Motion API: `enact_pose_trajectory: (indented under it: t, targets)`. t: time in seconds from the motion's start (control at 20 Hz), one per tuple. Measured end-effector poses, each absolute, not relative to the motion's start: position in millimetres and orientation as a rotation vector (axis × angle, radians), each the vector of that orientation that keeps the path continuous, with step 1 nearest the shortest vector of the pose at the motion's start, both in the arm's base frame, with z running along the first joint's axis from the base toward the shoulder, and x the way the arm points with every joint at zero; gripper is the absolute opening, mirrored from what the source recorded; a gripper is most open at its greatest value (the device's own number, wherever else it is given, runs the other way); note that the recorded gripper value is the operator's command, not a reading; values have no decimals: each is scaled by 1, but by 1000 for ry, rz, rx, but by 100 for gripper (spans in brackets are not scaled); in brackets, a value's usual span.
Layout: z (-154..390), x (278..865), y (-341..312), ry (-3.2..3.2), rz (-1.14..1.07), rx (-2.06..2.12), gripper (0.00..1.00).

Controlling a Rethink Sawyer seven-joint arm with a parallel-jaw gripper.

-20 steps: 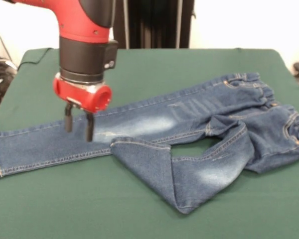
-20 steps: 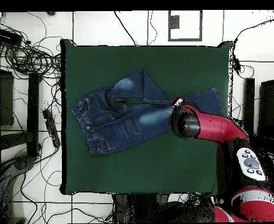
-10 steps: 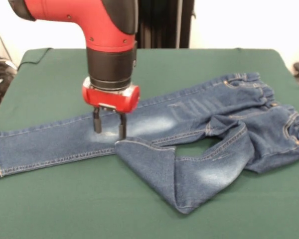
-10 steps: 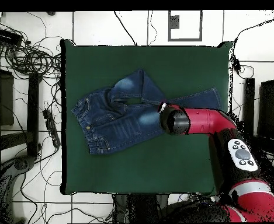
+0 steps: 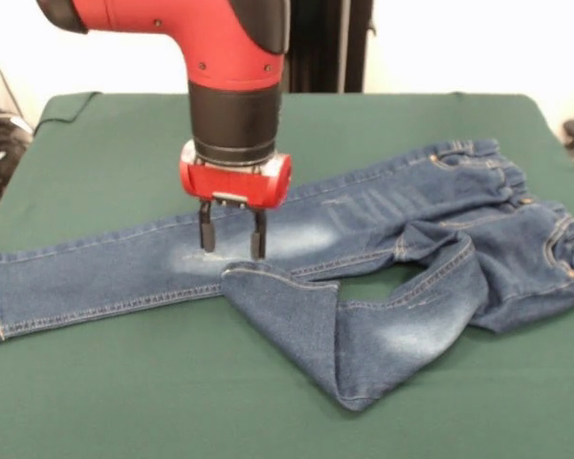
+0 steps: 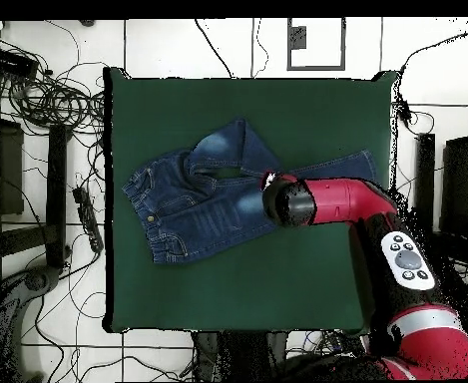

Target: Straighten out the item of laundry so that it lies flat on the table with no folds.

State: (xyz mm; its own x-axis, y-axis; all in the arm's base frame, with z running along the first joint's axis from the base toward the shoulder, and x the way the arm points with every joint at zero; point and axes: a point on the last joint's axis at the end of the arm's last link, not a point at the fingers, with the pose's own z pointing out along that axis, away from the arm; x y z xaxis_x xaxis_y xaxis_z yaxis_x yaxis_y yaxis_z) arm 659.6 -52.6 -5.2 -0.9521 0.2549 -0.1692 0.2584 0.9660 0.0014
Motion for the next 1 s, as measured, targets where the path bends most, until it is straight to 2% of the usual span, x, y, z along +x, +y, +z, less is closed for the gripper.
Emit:
enact_pose_trajectory:
  t: [0.45,1.0]
  targets:
    - [58,678,-47,2933,-109,344,100]
    - [73,682,-44,2911,-122,329,100]
